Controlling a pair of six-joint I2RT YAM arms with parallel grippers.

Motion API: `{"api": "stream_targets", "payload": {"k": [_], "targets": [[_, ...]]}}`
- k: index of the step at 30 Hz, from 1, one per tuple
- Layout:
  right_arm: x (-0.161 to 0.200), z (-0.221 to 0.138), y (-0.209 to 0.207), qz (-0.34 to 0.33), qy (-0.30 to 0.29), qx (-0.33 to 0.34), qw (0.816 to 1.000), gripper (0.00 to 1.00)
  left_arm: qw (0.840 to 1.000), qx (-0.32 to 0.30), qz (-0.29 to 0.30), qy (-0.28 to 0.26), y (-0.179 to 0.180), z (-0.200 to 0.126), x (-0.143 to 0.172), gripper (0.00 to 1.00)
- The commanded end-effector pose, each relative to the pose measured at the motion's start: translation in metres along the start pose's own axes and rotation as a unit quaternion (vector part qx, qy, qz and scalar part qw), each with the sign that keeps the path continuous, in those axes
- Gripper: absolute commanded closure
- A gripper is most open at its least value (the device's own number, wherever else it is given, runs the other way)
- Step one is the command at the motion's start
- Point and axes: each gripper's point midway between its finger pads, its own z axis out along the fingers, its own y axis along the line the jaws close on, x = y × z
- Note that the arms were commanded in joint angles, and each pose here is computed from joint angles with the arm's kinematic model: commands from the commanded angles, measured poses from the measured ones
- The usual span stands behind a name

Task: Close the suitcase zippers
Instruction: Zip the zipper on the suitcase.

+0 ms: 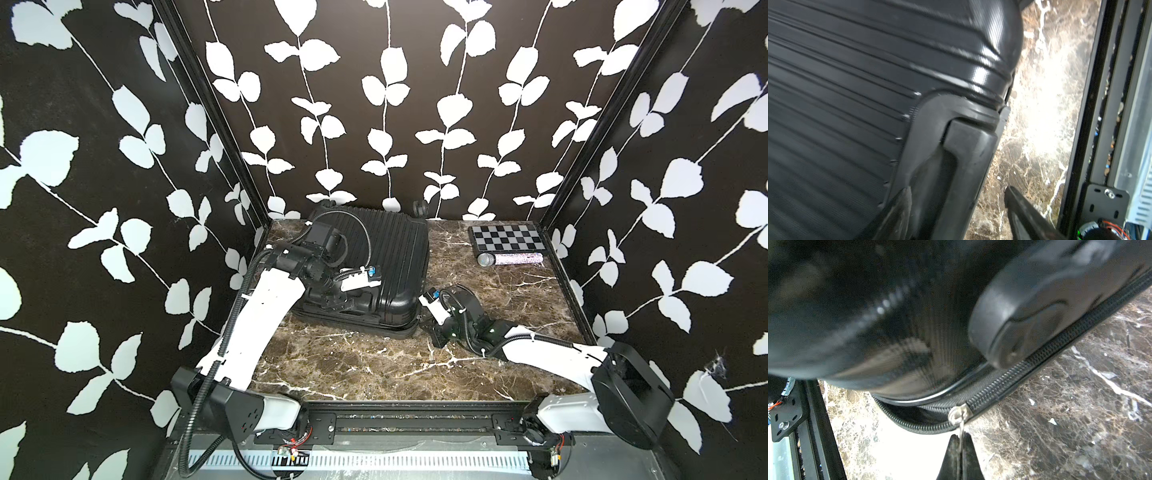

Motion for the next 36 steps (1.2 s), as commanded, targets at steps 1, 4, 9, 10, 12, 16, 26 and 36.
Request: {"api": "stream_targets", "payload": {"k": [1,4,9,10,12,16,26,36], "targets": [[-0.003,-0.006,-0.003,0.000,-0.009,0.006,1.000,1.00,1.000,0.003,0.022,0.013,-0.001,0.005,0.009,0.27],[-0.002,-0.005,-0.003,0.001,-0.009,0.005,1.000,1.00,1.000,0.008,0.010,0.019,0.004,0.013,0.015,0.27],[-0.001,-0.004,-0.003,0.004,-0.008,0.005,1.000,1.00,0.999,0.037,0.001,0.038,0.002,0.027,0.024,0.30],[-0.001,-0.004,-0.003,0.004,-0.008,0.006,1.000,1.00,0.998,0.041,0.001,0.038,0.001,0.028,0.024,0.30],[-0.001,-0.004,-0.003,0.002,-0.008,0.006,1.000,1.00,0.998,0.048,0.001,0.045,0.000,0.032,0.027,0.32],[-0.001,-0.004,-0.004,0.000,-0.008,0.008,1.000,1.00,0.996,0.071,0.020,0.047,-0.005,0.038,0.029,0.39],[-0.003,-0.005,-0.005,-0.006,-0.008,0.013,1.000,1.00,0.997,0.071,0.026,0.003,-0.001,0.050,0.013,0.65],[0.007,-0.014,0.001,-0.034,-0.003,-0.001,0.999,1.00,0.996,0.008,0.012,-0.091,0.022,0.037,-0.033,0.85]]}}
